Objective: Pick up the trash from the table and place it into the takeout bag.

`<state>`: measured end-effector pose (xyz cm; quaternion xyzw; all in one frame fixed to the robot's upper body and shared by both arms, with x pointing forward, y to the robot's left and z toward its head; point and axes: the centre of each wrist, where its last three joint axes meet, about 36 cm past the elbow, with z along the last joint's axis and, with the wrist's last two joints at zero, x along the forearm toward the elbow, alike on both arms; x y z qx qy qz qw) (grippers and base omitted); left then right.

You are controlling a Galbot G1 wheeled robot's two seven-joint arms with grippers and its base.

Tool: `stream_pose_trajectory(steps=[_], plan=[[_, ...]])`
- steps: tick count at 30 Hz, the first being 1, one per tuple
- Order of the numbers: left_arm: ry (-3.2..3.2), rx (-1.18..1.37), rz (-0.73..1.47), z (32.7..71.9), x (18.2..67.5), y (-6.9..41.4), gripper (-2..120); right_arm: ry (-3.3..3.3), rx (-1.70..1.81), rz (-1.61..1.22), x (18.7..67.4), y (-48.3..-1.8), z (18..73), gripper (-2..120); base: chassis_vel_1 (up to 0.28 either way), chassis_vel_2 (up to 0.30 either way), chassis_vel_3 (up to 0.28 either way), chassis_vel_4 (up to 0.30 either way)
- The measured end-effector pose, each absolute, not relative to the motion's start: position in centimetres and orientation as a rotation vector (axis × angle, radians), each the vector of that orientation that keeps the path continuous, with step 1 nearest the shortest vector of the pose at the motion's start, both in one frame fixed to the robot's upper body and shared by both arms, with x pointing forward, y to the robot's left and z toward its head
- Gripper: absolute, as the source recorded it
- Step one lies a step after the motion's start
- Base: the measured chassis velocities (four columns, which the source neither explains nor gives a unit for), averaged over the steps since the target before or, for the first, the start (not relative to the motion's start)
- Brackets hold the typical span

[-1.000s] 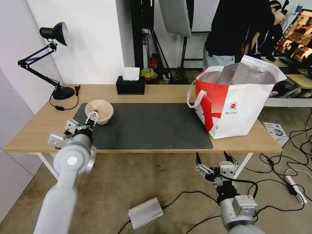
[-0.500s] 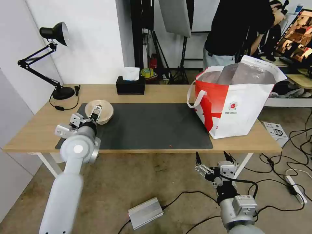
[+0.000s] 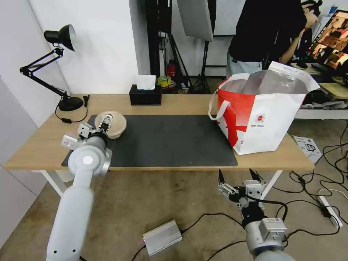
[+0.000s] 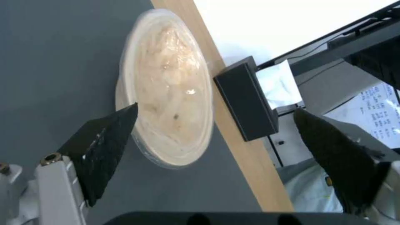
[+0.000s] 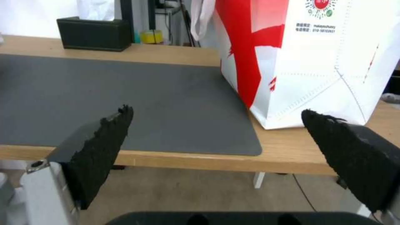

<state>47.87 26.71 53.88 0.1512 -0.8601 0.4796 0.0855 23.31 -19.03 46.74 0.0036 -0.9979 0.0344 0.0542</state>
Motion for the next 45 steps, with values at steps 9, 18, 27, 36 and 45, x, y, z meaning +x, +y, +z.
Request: stream_pose_trajectory(steps=[9,18,27,36,45], plan=[[-2.56,0.547,1.393,54.5,47.9,26.9,100,-3.031,0.011,0.104,23.3,-19.0,46.7,100,0.0,0.0,0.0,0.0],[-2.528,0.593,1.378,54.3,48.8,26.4,100,-3.031,0.011,0.104,23.3,-19.0,46.7,100,0.0,0.0,0.0,0.0],[-2.491,0.622,1.364,54.0,49.9,25.6,100,-3.031,0.011,0.105,23.3,-19.0,46.7,100,0.0,0.0,0.0,0.0],[-2.467,0.636,1.357,53.8,50.9,25.2,100,-3.031,0.011,0.104,23.3,-19.0,46.7,100,0.0,0.0,0.0,0.0],[-2.451,0.655,1.332,53.2,52.0,24.7,100,-3.031,0.011,0.105,23.3,-19.0,46.7,100,0.0,0.0,0.0,0.0]])
